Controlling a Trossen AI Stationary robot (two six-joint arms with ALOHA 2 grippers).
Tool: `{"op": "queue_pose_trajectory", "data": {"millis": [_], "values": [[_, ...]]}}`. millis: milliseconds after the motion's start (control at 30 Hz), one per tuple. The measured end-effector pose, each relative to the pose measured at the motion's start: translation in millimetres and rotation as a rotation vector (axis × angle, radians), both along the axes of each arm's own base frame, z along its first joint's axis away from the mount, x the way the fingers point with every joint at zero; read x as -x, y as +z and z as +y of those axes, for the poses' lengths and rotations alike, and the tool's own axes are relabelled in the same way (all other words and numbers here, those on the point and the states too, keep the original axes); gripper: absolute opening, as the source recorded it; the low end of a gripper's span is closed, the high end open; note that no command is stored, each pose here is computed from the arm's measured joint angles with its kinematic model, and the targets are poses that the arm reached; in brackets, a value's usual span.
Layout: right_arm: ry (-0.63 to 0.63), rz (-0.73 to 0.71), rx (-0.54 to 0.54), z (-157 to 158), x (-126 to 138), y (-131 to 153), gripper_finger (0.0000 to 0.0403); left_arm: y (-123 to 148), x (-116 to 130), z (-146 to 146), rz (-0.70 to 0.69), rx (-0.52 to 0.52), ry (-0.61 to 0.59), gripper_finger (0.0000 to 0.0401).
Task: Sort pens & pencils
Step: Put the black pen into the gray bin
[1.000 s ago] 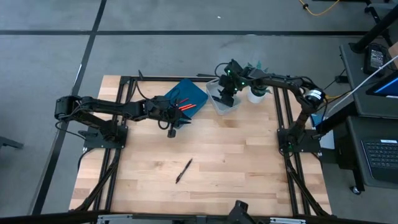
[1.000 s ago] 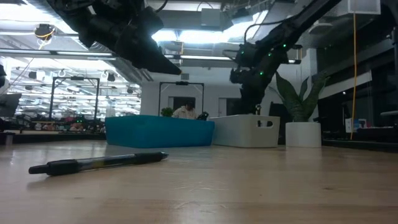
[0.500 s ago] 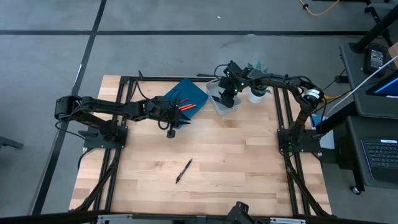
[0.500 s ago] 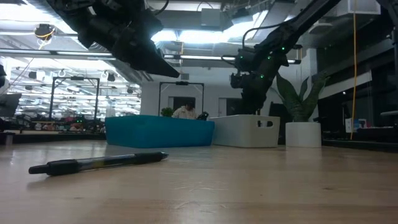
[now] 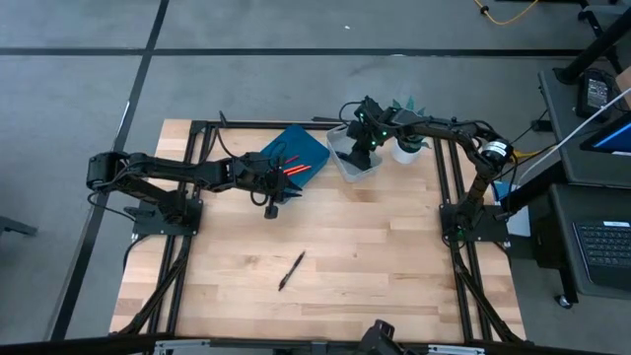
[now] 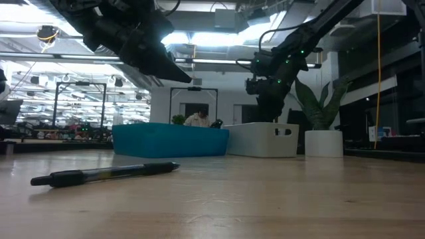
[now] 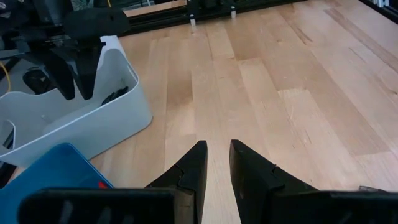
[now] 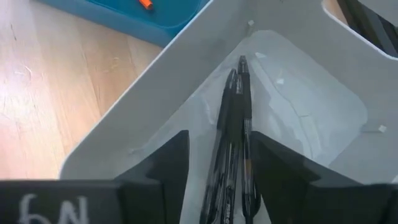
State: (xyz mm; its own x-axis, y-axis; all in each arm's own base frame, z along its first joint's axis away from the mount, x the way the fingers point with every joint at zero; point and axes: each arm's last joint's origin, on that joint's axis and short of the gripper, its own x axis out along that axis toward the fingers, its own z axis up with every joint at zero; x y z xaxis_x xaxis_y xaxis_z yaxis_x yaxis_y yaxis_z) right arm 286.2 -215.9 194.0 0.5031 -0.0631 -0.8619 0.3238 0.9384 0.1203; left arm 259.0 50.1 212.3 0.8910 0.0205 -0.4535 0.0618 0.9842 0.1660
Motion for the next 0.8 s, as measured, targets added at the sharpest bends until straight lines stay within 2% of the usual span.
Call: {"op": "queue_pose_trajectory", "data": {"millis": [333, 500, 600, 800], "values": [[-0.008, -0.014, -0.017, 1.7, -1.9, 0.4, 0.0172, 0.3, -0.2, -0.2, -0.004, 0.030, 0.015, 0.0062], [0.096, -0.135, -0.025, 13.4, -16.2, 8.6, 0.0171, 6.1, -3.6, -3.9, -0.083, 0.015, -0.002, 0.0062], [0.161, -0.191, 0.007, 23.8, -21.8, 20.2, 0.0163, 1.6, -1.9, -8.3, -0.130, 0.008, -0.018, 0.0062], [0.231, -0.279, 0.055, 51.2, -9.7, 45.6, 0.0137, -14.0, 13.6, -12.0, -0.167, 0.008, 0.067, 0.0062]]}}
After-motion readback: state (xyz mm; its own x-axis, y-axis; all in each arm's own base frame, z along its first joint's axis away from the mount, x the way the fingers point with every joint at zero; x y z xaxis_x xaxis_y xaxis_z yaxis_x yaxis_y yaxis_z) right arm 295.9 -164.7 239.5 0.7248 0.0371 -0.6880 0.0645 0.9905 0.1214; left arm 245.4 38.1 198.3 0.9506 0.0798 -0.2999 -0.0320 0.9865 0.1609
